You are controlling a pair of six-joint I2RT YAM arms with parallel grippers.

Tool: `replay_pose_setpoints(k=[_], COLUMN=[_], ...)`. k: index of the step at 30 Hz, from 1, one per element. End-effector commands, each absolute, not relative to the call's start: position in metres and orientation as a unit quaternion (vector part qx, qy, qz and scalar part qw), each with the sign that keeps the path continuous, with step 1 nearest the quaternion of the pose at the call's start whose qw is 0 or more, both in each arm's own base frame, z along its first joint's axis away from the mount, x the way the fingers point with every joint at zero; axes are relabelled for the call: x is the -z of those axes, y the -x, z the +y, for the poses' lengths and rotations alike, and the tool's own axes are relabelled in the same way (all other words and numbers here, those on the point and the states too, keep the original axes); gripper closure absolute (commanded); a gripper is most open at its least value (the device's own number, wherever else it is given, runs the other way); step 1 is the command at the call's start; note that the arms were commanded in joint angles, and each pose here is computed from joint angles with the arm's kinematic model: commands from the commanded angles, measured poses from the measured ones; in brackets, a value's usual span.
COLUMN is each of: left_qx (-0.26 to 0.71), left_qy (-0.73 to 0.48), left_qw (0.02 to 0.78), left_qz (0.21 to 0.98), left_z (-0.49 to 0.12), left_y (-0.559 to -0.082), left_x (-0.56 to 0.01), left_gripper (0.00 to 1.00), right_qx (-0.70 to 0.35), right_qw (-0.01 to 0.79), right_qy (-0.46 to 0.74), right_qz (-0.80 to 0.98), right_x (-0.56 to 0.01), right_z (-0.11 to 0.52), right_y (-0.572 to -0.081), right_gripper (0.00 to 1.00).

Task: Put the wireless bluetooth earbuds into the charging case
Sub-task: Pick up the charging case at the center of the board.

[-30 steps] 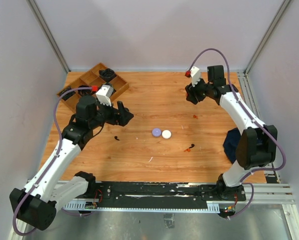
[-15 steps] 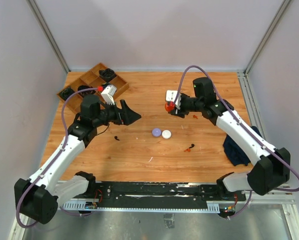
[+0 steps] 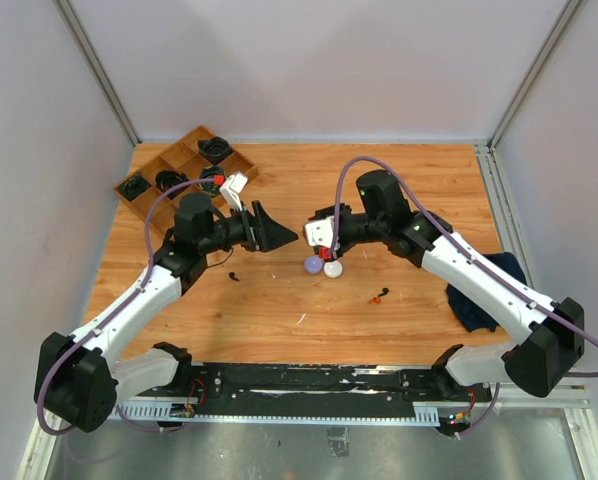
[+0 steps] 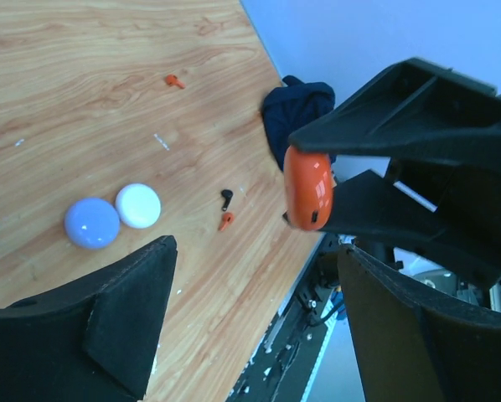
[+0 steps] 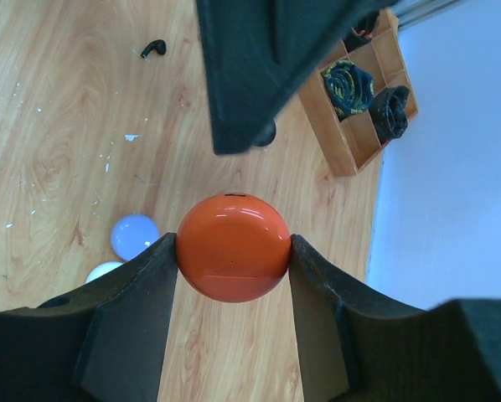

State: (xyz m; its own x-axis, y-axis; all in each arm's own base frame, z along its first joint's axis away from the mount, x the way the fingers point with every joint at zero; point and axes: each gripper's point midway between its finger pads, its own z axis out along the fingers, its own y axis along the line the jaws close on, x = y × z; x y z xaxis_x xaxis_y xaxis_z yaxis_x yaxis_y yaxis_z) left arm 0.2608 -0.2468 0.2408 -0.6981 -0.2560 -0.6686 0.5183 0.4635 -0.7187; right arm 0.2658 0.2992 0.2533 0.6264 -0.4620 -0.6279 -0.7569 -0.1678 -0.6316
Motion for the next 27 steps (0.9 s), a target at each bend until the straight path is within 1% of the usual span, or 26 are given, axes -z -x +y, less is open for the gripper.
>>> replay_pose_setpoints(k=[1,8,10,17,24,27], left_qx=[0.543,0.55,0.55,0.552,0.553,0.554], left_qy=[-0.099,-0.106,-0.105,-0.109,-0.113,-0.113], left_qw=[0.386,0.371,0.368,0.361,0.352,0.354], left_qz=[0.739,0.741,0.743,0.744,0.746,0.745], left_z=[-0.257,-0.269,-0.272,-0.277,-0.282,-0.283], left_y=[-0.259,-0.255,-0.256,-0.255,-0.253,-0.253], left_x=[-0.257,-0.253,-0.25,-0.246,-0.24,-0.238], left_gripper=[0.18,0.24,0.27,0.41,0.54,0.63], right_qx=[-0.111,-0.105,-0.104,-0.101,-0.104,-0.105], right_qw=[0.489,0.48,0.478,0.476,0.473,0.472], right_qy=[0.778,0.793,0.796,0.799,0.802,0.802], right_qz=[0.378,0.36,0.357,0.353,0.35,0.351], right_x=[-0.256,-0.255,-0.255,-0.253,-0.251,-0.25], right_z=[0.31,0.323,0.325,0.329,0.332,0.333], right_y=[-0.264,-0.256,-0.254,-0.253,-0.252,-0.252], right_gripper=[0.62,0.62,0.62,0.62,0.62,0.62])
